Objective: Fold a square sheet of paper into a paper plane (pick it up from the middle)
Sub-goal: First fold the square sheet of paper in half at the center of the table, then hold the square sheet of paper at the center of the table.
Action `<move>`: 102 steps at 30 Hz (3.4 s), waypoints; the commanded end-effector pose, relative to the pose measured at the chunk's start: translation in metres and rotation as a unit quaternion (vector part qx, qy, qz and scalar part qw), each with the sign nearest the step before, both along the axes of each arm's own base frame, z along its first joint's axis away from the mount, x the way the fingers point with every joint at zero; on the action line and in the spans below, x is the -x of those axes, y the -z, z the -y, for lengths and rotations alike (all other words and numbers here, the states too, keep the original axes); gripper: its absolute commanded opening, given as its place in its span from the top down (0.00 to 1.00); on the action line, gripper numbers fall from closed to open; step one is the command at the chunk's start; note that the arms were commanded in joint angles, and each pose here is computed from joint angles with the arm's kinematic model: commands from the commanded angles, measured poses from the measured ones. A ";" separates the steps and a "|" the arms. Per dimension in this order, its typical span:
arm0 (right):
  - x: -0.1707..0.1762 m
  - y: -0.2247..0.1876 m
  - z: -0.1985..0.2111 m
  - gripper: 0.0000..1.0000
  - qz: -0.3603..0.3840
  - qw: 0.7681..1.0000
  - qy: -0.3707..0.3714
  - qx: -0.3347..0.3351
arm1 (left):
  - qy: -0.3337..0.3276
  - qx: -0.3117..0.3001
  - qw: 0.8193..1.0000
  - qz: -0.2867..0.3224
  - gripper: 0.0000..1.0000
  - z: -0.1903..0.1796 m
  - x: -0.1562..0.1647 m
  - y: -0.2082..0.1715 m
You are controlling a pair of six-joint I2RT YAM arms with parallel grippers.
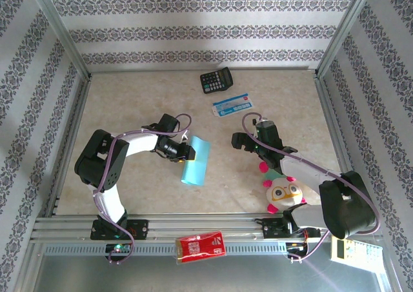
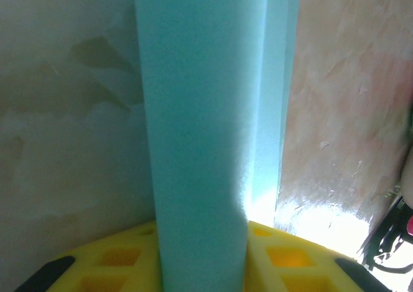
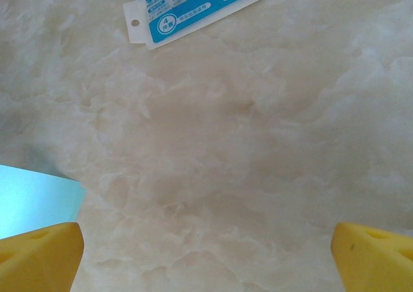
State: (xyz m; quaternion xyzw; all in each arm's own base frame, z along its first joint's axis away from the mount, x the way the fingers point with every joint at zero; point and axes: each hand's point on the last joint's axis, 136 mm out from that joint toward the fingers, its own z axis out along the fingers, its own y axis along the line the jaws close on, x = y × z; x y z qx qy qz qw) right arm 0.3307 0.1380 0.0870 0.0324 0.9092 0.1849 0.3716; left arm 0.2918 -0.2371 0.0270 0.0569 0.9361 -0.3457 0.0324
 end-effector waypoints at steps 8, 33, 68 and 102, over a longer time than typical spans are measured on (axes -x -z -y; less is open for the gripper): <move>-0.006 -0.008 -0.010 0.02 0.008 1.000 -0.012 -0.007 | -0.012 -0.007 1.000 -0.001 0.70 -0.007 0.000 0.002; -0.010 -0.005 -0.012 0.02 0.002 1.000 -0.021 0.007 | 0.036 -0.138 0.990 0.010 0.64 -0.019 0.007 0.024; -0.007 -0.026 -0.028 0.05 0.010 0.998 -0.052 -0.038 | 0.040 -0.180 0.983 -0.004 0.64 -0.026 0.010 0.040; 0.045 0.041 -0.183 1.00 -0.217 0.935 -0.152 -0.237 | 0.044 -0.195 0.980 -0.005 0.65 -0.033 0.014 0.044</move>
